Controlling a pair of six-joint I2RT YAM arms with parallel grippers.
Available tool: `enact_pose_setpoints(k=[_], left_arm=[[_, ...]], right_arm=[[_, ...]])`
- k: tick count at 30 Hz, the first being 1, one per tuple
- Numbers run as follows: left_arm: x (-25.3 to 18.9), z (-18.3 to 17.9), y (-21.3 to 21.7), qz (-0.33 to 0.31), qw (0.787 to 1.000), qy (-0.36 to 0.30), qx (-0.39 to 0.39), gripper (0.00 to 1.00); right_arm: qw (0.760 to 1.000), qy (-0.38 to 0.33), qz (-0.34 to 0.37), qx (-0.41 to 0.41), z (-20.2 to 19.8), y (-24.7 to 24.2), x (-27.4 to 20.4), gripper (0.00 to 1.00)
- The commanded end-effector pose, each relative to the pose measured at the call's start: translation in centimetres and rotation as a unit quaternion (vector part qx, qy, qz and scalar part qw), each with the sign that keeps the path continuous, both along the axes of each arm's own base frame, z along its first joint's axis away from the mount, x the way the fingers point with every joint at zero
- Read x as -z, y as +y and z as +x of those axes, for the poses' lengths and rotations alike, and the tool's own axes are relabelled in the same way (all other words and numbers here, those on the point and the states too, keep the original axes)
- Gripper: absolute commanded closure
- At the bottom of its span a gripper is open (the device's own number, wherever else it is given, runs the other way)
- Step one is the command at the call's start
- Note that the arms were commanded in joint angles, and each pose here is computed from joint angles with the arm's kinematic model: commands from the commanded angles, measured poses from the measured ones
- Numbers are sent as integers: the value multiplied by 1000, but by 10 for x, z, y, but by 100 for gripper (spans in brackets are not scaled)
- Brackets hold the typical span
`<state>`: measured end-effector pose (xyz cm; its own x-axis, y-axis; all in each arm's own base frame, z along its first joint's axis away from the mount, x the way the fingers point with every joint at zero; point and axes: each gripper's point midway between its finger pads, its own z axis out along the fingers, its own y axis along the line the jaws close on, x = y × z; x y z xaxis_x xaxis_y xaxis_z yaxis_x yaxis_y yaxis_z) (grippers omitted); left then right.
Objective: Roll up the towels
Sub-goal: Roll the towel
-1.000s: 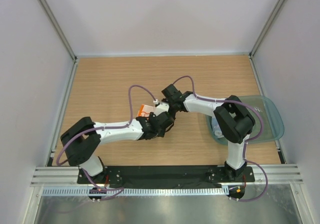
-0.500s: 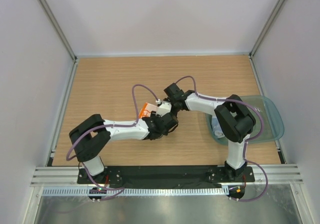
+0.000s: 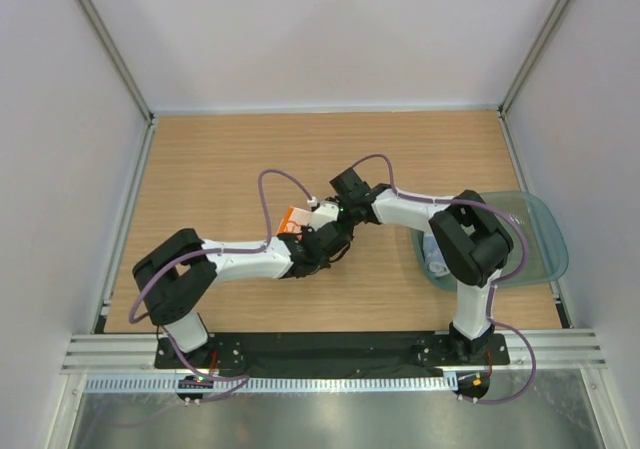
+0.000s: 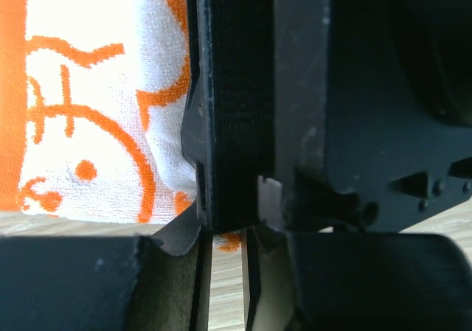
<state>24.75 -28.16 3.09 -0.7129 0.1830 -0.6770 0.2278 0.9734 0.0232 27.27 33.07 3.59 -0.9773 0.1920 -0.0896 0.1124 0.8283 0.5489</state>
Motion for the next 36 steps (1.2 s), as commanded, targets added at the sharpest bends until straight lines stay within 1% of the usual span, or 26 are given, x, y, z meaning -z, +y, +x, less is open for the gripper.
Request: enact_pose_setpoints(k=[1, 2, 3, 6, 10, 15, 24, 30, 32, 33, 36], left_arm=[[19, -11, 19, 4, 999, 45, -6, 91], [18, -14, 19, -1, 999, 51, -1, 91], [16, -17, 21, 0, 998, 56, 1, 92], [6, -27, 22, -17, 997, 68, 13, 92], [-11, -34, 25, -36, 997, 66, 18, 92], [-21, -35, 34, -41, 997, 62, 11, 91], [-8, -36, 43, -29, 997, 77, -2, 93], [-13, -35, 41, -34, 996, 82, 2, 93], [-17, -35, 36, -40, 995, 87, 10, 93], [-19, -36, 32, -45, 994, 95, 17, 93], [-21, -38, 27, -46, 993, 109, 29, 93]], right_arm=[[997, 25, 49, -58, -36, 12, -30, 56], [997, 24, 46, -55, -34, 9, -29, 54], [997, 24, 41, -55, -34, 8, -28, 47], [998, 19, 32, -50, -24, 2, -22, 40], [998, 20, 26, -44, -11, -2, -15, 34], [999, 26, 18, -26, 1, -15, -3, 33], [999, 32, -4, 14, 14, -61, 10, 33], [998, 25, -56, 29, 26, -92, 18, 33], [996, 5, -83, 32, 38, -100, 14, 33], [995, 8, -96, 32, 37, -104, 12, 33], [992, -27, -117, 36, 60, -108, -11, 33]])
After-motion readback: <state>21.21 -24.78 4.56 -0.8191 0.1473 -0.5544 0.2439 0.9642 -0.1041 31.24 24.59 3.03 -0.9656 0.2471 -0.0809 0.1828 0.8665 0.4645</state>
